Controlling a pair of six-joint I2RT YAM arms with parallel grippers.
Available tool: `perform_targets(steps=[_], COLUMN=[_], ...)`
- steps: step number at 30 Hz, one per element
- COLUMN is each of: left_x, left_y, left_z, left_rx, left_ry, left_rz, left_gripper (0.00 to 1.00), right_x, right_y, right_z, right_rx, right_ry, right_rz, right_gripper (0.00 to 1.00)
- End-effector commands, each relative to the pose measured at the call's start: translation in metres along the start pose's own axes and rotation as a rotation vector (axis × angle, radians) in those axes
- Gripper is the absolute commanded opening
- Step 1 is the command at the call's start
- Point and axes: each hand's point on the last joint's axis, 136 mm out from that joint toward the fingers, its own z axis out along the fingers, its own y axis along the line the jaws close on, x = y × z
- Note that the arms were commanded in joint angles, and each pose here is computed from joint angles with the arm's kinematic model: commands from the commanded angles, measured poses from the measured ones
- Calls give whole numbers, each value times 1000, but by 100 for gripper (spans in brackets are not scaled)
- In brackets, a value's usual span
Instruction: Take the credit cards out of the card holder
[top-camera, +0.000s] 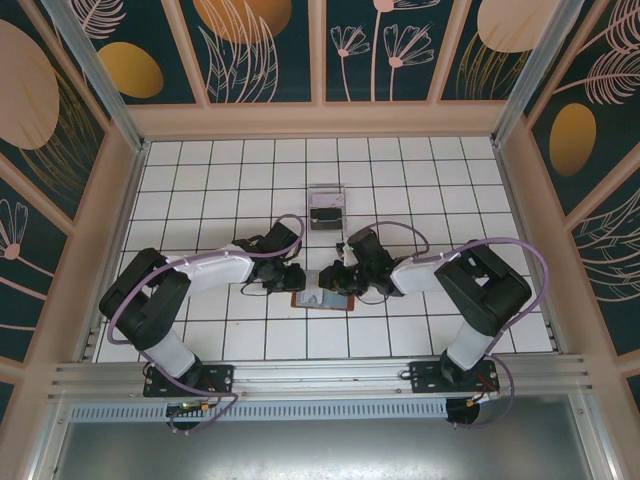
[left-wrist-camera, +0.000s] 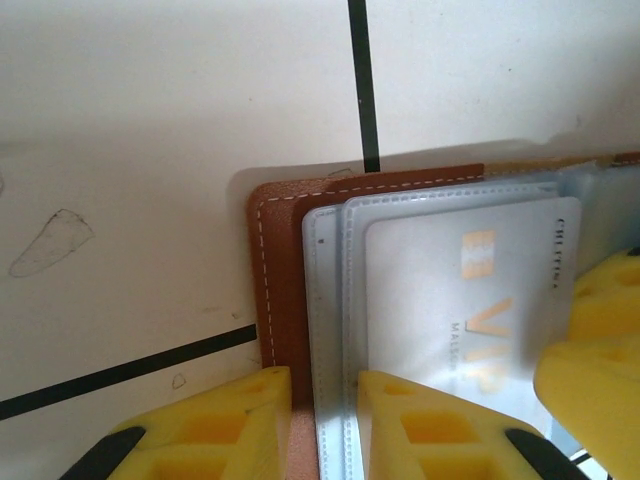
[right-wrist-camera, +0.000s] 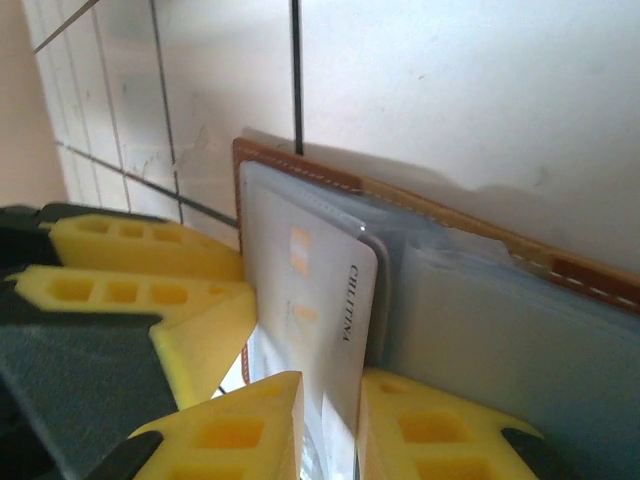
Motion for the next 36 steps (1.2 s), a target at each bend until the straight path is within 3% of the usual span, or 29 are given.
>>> perform_targets(steps=[1,16,36], left_x=[20,21,21], left_y=[30,29,30], left_z=[16,15,16], left_rx=[-114,-114,-120], left_ry=[64,65,70], left_rz=[-12,-13,-17], left_gripper=[25,25,25], right_x=[1,-2,4], right_y=[37,35,-9], right_z=[-8,-16,-28], right_rx=[-161,-193,-58], right_ry=[7,-23,-25], right_rz=[-64,-56,4], right_gripper=[19,7,5])
